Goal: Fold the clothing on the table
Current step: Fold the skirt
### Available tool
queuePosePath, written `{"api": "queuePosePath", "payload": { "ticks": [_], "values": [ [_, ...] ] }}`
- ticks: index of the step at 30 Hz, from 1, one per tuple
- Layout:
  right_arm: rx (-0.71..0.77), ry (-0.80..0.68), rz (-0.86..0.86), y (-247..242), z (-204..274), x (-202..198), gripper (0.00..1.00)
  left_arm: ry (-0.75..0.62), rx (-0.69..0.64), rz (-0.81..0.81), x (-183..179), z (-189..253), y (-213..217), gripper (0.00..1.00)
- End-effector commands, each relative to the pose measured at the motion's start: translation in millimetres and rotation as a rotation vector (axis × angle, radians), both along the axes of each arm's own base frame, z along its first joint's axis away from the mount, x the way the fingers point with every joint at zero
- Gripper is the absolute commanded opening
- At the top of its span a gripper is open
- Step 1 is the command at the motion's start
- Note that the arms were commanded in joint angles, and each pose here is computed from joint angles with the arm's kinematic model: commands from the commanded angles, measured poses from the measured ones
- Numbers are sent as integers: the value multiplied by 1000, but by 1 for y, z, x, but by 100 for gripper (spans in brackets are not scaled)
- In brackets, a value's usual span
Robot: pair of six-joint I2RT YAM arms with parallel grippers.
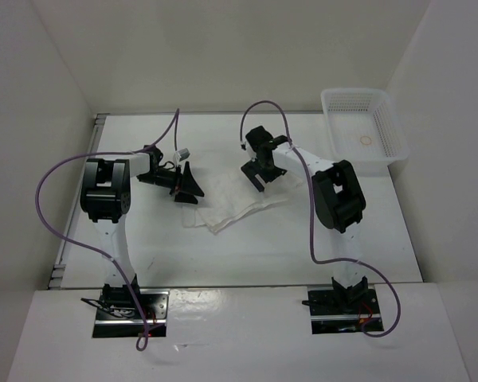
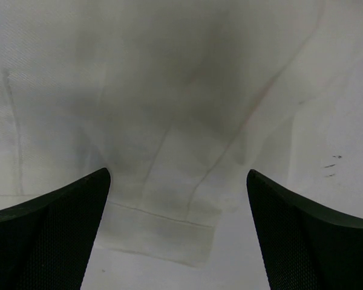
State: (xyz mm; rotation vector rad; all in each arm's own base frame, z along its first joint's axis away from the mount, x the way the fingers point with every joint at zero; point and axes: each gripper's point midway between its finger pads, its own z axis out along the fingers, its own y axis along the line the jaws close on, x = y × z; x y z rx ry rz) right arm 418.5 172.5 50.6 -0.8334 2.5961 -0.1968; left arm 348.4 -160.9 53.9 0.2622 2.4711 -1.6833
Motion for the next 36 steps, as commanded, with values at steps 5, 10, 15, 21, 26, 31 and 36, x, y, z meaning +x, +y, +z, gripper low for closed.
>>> {"api": "queuePosePath", "payload": {
  "ticks": [5, 10, 15, 21, 26, 31, 36],
  "values": [
    [-81, 12, -15, -8, -36, -6, 97, -82, 132, -3, 6, -21, 14, 99],
    [-161, 6, -29, -27, -52, -2, 97, -92, 132, -7, 4, -16, 15, 99],
    [-162, -57, -98, -45, -43, 36, 97, -92, 132, -12, -1, -17, 15, 99],
    [-137, -71, -104, -38, -35, 58, 97, -100, 133, -15, 1, -15, 15, 99],
    [-43, -72, -95, -24, -4, 53, 97, -178, 126, -44, 9, 16, 15, 99],
    [21, -74, -71, -23, 24, 31, 97, -291, 144, -40, 22, 57, 22, 99],
    [41, -79, -54, -26, 36, 15, 97, -328, 256, 84, 57, 46, 60, 99]
  ]
}}
